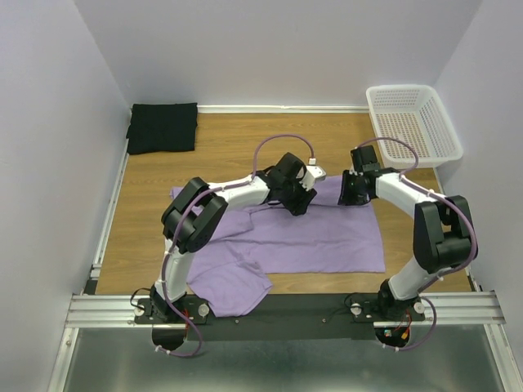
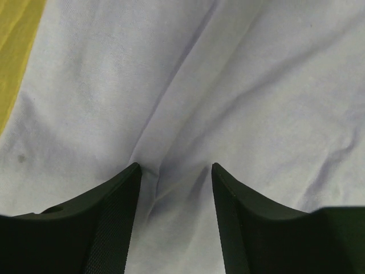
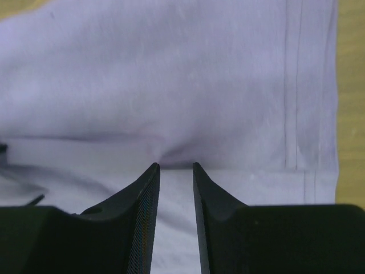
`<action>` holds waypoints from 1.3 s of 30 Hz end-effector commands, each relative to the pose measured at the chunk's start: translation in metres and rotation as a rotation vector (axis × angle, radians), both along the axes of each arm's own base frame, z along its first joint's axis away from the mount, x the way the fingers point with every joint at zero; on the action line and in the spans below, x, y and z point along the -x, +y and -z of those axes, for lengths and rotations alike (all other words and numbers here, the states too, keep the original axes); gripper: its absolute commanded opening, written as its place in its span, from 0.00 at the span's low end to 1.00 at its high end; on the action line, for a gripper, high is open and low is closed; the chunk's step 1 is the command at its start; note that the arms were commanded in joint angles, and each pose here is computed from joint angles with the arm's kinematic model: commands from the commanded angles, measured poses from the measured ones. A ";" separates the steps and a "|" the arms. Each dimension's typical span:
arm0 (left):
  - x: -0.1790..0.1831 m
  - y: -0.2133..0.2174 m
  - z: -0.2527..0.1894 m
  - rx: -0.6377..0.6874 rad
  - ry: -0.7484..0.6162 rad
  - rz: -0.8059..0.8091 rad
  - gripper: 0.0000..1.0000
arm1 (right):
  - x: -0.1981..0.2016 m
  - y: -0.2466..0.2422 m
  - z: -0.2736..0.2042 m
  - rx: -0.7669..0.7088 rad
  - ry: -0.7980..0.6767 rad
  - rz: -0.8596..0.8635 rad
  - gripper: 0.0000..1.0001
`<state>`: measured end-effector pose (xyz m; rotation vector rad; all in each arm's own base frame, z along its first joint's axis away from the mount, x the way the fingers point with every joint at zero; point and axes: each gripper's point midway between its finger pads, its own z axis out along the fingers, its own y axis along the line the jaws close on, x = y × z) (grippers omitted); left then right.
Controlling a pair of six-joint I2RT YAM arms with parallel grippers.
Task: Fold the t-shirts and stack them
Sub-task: Fold the tshirt
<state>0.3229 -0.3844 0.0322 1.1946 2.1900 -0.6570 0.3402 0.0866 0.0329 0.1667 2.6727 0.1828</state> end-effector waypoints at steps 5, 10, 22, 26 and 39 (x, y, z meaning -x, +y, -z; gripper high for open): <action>-0.006 0.011 -0.020 0.007 -0.002 -0.057 0.76 | 0.029 -0.006 -0.007 -0.029 0.006 0.050 0.37; -0.013 0.018 -0.068 0.093 -0.040 -0.140 0.88 | 0.013 -0.001 -0.024 -0.054 -0.051 0.026 0.36; -0.024 0.197 -0.069 0.158 0.074 -0.961 0.81 | -0.043 0.008 -0.047 -0.170 -0.173 0.037 0.36; -0.003 0.264 -0.028 0.103 0.178 -1.187 0.80 | -0.048 -0.003 -0.033 -0.197 -0.146 0.087 0.36; 0.020 0.360 0.014 0.010 0.285 -1.475 0.80 | -0.018 -0.059 0.034 -0.232 0.002 0.294 0.36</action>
